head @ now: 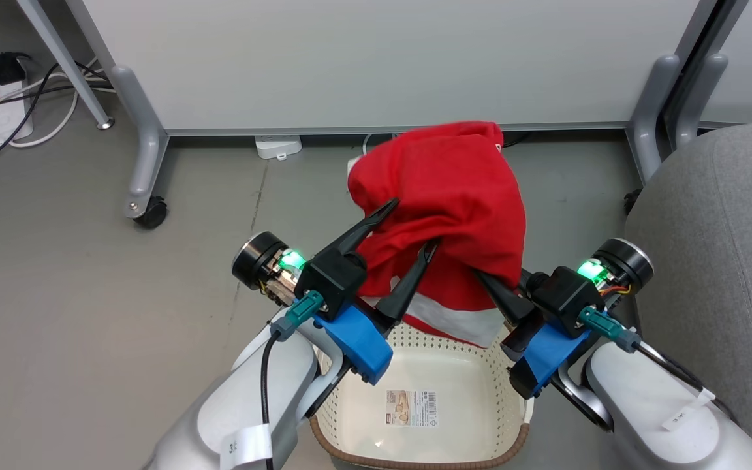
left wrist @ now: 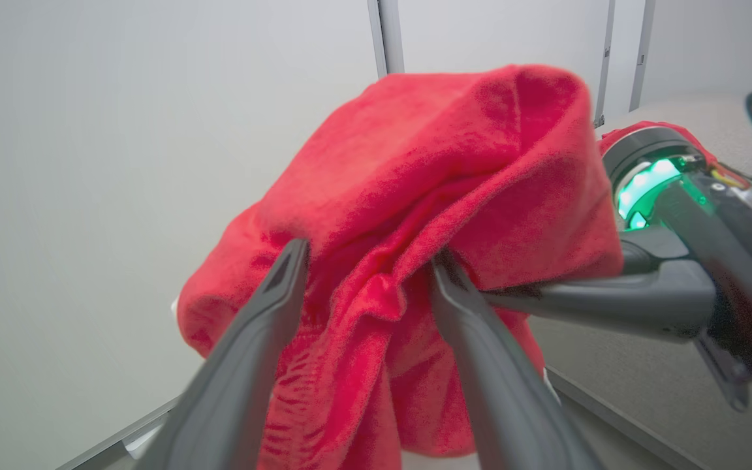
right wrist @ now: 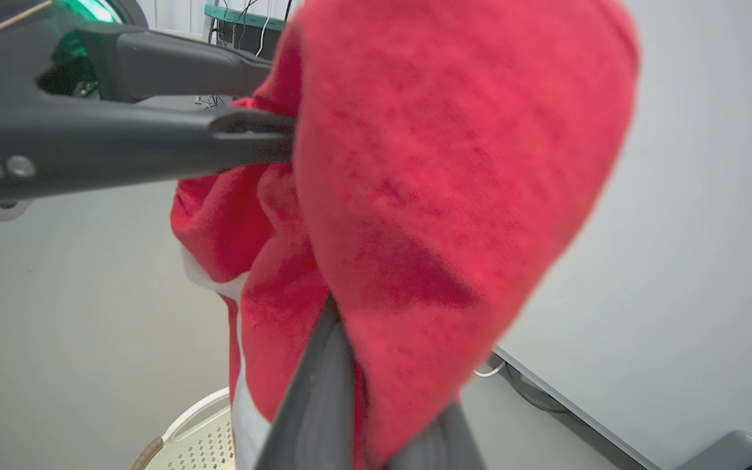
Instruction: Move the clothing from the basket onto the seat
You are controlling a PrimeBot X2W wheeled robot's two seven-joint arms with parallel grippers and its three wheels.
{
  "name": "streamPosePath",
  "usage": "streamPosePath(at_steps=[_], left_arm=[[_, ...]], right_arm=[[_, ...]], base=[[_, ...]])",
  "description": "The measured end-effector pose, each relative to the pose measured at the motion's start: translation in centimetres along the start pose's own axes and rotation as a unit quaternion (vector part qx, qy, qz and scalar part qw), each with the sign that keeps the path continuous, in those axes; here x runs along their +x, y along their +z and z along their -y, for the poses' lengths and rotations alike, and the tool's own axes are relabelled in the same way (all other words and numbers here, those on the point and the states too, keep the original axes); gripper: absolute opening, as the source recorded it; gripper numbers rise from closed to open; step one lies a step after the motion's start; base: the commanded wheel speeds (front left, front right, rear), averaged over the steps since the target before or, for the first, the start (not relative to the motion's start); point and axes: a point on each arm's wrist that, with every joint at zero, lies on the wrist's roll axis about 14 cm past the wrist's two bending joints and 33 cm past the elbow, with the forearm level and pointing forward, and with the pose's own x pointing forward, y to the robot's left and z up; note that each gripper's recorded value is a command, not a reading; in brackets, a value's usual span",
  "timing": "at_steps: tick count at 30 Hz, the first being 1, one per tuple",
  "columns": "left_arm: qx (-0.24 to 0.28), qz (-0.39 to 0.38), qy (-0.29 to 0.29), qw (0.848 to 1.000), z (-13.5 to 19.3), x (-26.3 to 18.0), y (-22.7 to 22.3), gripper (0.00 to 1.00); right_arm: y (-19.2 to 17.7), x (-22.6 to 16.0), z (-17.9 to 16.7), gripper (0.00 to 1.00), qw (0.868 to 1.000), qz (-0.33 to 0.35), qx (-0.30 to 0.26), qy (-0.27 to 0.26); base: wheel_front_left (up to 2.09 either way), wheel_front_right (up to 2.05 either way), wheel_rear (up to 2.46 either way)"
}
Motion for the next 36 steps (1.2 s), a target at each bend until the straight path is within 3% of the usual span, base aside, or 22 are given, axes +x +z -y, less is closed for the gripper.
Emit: streamPosePath(at_steps=[13,26,36], left_arm=[[0.007,0.003,0.004,1.000,-0.5,0.1,0.1,1.00],[0.001,0.001,-0.039,0.999,1.6,2.4,-1.1,1.00],[-0.018,-0.005,-0.109,0.994,5.6,5.4,-2.8,1.00]], right_arm=[[0.3,-0.2,1.5,0.00,0.999,0.009,0.016,-0.030],[-0.2,-3.8,7.5,0.00,0.985,0.022,0.053,-0.160],[-1.1,-9.9,12.2,0.00,0.960,0.015,0.052,-0.274]], base=[[0.00,0.00,0.00],[0.00,0.00,0.00],[0.00,0.00,0.00]])
